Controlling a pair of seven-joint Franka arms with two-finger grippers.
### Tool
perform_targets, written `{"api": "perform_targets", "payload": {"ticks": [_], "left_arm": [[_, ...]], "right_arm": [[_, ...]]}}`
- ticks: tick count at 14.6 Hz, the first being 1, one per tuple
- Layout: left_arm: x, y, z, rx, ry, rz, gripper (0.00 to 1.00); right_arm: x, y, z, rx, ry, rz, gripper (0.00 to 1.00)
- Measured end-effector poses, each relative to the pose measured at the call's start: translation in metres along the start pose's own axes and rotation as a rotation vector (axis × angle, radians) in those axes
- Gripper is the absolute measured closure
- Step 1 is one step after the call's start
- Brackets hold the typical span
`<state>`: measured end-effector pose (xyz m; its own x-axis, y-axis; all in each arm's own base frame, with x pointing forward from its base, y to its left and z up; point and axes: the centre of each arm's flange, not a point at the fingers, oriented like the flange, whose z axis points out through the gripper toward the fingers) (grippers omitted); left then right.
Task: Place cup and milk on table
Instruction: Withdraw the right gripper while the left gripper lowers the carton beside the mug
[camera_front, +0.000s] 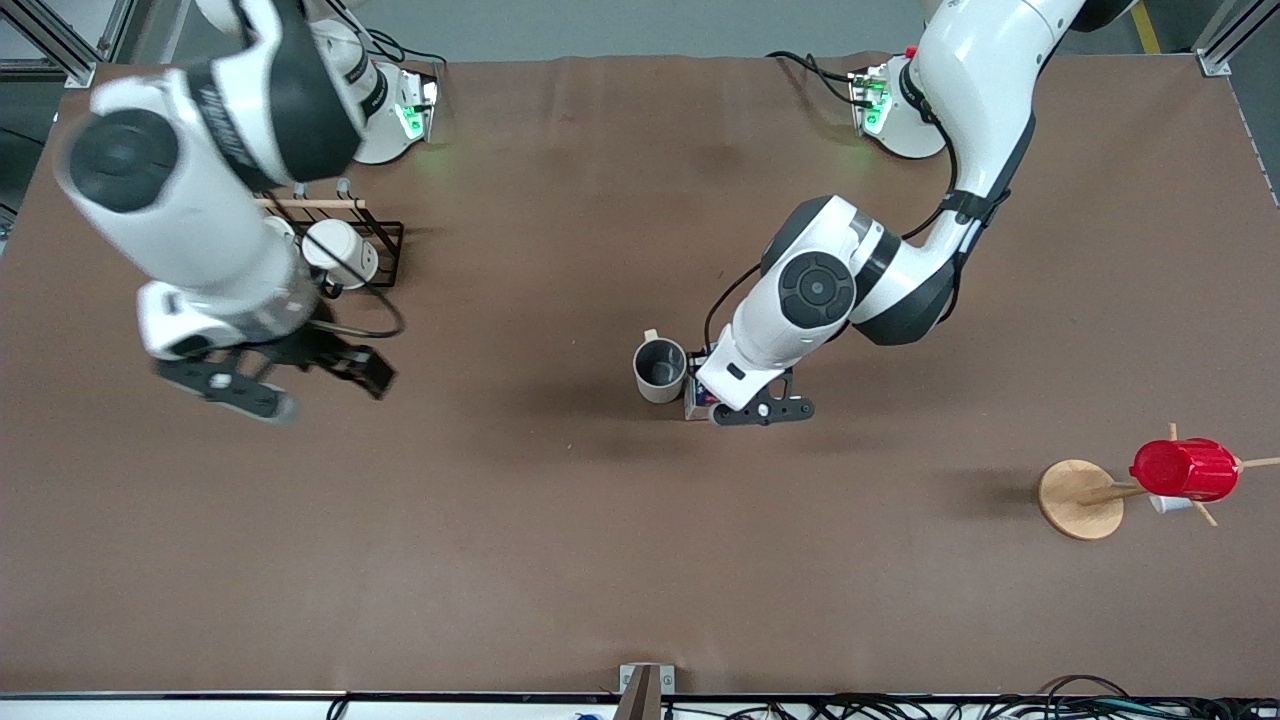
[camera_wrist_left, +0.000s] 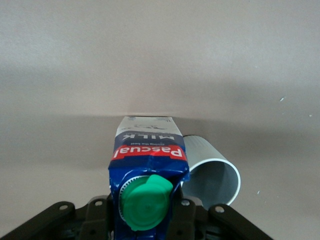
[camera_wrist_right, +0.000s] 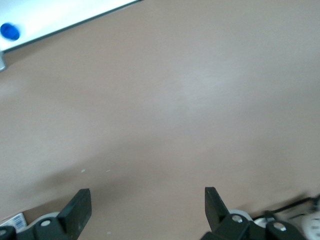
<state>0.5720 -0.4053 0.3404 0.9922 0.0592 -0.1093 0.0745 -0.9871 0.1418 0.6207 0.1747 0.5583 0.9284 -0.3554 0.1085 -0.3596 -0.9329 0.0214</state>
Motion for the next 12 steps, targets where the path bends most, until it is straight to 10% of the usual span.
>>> {"api": "perform_targets", "payload": {"ticks": [8,12], "left_arm": [[-0.009,0.008,0.008,0.009,-0.013,0.016,0.51],[-0.006,0.008,0.004,0.005,-0.005,0.015,0.17]], "right_arm": [[0.018,0.145,-0.094,-0.056,-0.082,-0.09,0.0],[0.015,0.155,-0.099,-0.063,-0.127,-0.108,0.0]]}}
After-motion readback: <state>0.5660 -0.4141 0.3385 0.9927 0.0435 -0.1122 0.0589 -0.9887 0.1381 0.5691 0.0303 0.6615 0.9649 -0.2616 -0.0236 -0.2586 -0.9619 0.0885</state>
